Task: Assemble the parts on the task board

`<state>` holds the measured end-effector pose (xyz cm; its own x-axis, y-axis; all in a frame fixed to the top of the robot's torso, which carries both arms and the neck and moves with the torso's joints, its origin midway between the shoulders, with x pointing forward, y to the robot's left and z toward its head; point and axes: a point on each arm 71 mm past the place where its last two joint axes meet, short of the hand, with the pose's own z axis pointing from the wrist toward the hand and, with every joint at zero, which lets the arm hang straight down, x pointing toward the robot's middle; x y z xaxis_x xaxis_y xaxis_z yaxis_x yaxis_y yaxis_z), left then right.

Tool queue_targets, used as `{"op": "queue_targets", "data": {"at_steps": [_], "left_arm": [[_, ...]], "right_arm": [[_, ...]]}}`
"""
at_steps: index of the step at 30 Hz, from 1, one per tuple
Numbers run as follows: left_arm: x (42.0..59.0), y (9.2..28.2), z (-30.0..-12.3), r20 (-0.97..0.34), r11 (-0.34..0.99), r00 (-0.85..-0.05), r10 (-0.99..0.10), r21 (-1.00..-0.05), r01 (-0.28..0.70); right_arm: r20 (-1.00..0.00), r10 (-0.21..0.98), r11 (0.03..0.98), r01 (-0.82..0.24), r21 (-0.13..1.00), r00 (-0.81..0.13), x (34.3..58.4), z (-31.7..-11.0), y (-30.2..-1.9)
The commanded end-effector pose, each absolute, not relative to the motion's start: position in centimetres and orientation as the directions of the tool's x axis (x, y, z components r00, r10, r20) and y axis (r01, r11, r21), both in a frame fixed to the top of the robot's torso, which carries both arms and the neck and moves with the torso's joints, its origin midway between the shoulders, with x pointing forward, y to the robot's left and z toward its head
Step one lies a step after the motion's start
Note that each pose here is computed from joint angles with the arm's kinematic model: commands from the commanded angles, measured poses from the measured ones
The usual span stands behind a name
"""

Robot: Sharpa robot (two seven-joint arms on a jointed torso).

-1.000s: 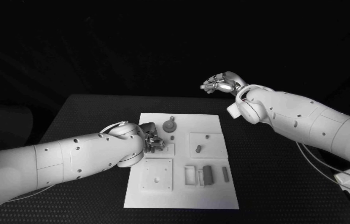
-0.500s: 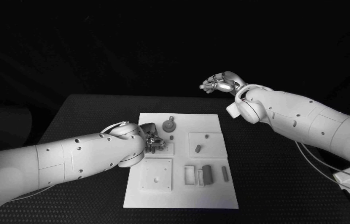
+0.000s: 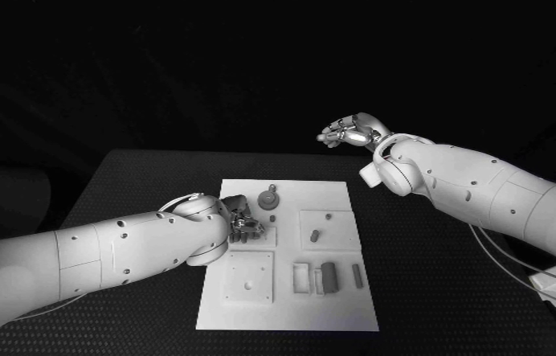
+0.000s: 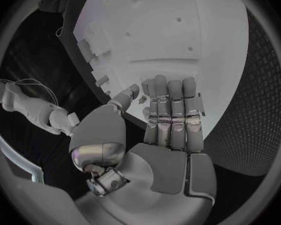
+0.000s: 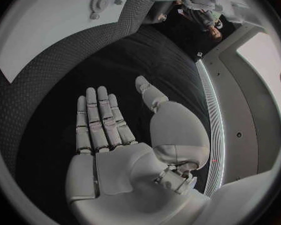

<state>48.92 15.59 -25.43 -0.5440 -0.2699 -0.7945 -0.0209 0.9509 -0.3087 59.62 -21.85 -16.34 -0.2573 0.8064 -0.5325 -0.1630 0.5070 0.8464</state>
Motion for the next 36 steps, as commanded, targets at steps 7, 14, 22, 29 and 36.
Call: {"op": "queue_targets", "data": {"at_steps": [7, 14, 22, 29, 36], "left_arm": [[48.7, 16.1, -25.9, -0.783, 0.949, -0.557, -0.276, -0.313, -0.031], [48.7, 16.3, -25.9, -0.783, 0.950, -0.558, -0.275, -0.309, -0.034], [48.6, 17.0, -25.8, -0.785, 0.952, -0.554, -0.277, -0.304, -0.044], [48.4, 17.6, -25.6, -0.776, 0.946, -0.558, -0.295, -0.318, -0.058], [48.6, 17.3, -24.5, -0.759, 0.932, -0.563, -0.327, -0.358, -0.059]], "right_arm": [[-0.530, 0.806, 0.504, -0.164, 0.848, -0.262, 59.6, -16.3, -21.9], [-0.530, 0.806, 0.504, -0.164, 0.848, -0.262, 59.6, -16.3, -21.9], [-0.530, 0.806, 0.505, -0.163, 0.848, -0.262, 59.6, -16.3, -21.9], [-0.531, 0.807, 0.506, -0.161, 0.847, -0.258, 59.7, -16.4, -22.1], [-0.532, 0.807, 0.508, -0.160, 0.847, -0.255, 59.7, -16.4, -22.2]]}}
